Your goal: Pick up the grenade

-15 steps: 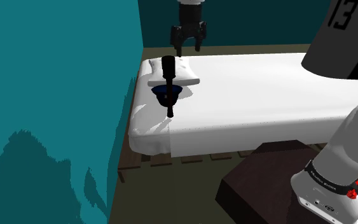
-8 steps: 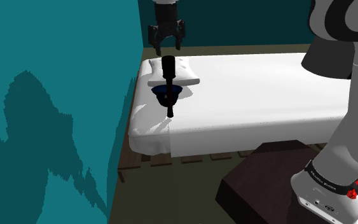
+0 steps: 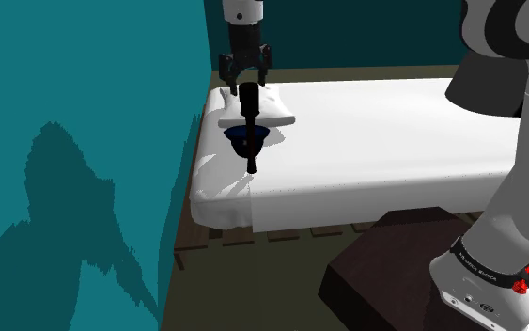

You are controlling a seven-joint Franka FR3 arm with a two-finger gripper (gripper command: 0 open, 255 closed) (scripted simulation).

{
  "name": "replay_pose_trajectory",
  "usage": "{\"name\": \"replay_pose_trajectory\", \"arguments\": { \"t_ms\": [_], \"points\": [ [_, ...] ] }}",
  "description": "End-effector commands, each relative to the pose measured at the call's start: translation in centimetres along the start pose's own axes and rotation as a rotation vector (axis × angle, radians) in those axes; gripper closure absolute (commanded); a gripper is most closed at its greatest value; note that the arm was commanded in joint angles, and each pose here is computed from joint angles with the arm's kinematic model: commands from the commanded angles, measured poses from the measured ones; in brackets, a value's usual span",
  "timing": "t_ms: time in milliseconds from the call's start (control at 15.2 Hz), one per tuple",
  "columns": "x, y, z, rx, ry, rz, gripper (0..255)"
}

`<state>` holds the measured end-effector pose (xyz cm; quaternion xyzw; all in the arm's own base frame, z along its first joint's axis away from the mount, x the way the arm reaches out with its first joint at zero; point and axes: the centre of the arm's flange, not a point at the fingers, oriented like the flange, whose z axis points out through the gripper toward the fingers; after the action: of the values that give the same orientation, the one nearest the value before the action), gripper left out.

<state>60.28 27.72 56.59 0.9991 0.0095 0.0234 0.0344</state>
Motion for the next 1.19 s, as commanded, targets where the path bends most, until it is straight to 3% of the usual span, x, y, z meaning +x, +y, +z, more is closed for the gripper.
{"name": "replay_pose_trajectory", "arguments": {
  "t_ms": [0,594,1122],
  "points": [
    [0.0,-0.1,0.2,0.0,0.0,0.0,255],
    [0.0,0.0,0.2,0.0,0.0,0.0,255],
    [0.2,0.3,-4.0,0.0,0.0,0.0,255]
  ]
}}
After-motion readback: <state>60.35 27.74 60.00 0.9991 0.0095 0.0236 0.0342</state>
